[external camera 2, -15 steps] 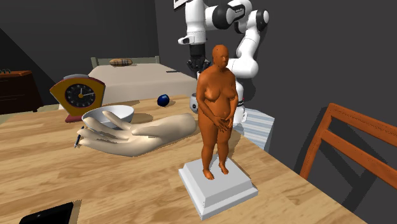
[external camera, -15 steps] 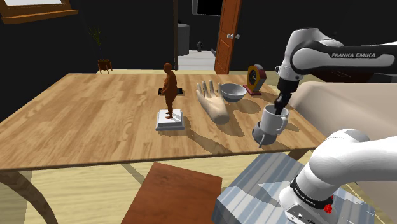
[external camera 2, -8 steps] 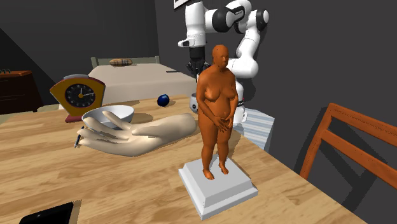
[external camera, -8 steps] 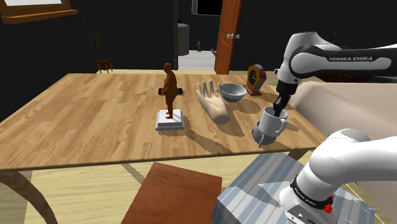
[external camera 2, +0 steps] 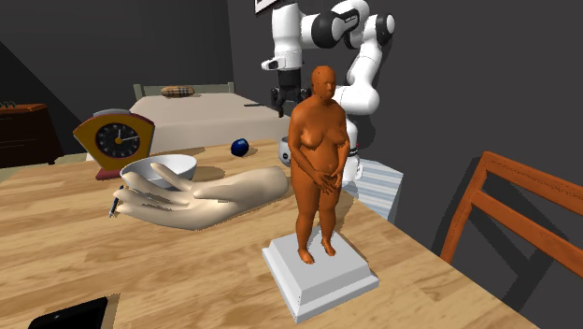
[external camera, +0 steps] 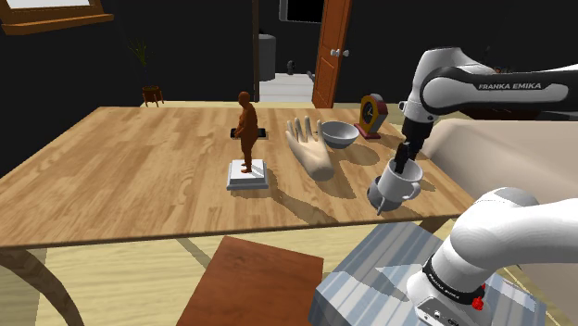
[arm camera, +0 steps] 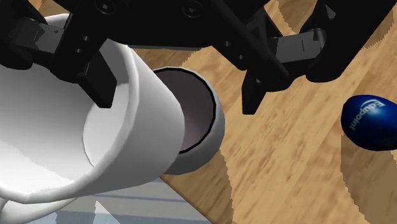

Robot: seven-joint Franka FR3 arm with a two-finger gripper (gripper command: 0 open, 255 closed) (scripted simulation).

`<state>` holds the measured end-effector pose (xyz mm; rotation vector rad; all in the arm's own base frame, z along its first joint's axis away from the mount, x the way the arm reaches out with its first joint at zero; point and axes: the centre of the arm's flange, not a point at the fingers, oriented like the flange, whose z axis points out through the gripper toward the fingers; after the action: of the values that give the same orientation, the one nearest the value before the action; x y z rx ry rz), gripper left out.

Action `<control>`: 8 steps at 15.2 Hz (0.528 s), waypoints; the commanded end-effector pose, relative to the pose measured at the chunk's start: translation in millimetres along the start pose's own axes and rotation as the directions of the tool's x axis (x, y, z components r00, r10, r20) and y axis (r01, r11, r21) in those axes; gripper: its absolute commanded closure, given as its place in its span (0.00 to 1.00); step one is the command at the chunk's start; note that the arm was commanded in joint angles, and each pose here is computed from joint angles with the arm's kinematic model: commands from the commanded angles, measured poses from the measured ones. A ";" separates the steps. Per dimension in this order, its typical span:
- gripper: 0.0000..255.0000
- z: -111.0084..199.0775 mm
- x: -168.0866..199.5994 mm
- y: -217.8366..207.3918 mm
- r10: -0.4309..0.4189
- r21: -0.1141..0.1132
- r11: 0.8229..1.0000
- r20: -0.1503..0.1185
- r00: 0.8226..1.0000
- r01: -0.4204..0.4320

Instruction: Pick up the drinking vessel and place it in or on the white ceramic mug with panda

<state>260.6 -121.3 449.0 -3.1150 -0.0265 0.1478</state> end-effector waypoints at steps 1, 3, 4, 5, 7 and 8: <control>0.00 -13.0 -0.2 0.0 0.000 0.000 1.000 0.000 1.000 0.000; 0.00 -39.4 -0.2 0.0 0.000 0.000 1.000 0.000 1.000 0.000; 0.00 -49.8 -0.2 0.0 0.000 0.000 1.000 0.000 1.000 0.000; 0.00 -49.8 -0.2 0.0 0.000 0.000 1.000 0.000 1.000 0.000; 0.00 -49.8 -0.2 0.0 0.000 0.000 1.000 0.000 1.000 0.000; 0.00 -49.8 -0.2 0.0 0.000 0.000 1.000 0.000 1.000 0.000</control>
<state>265.1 -122.6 497.6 -3.1150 -0.0265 0.1475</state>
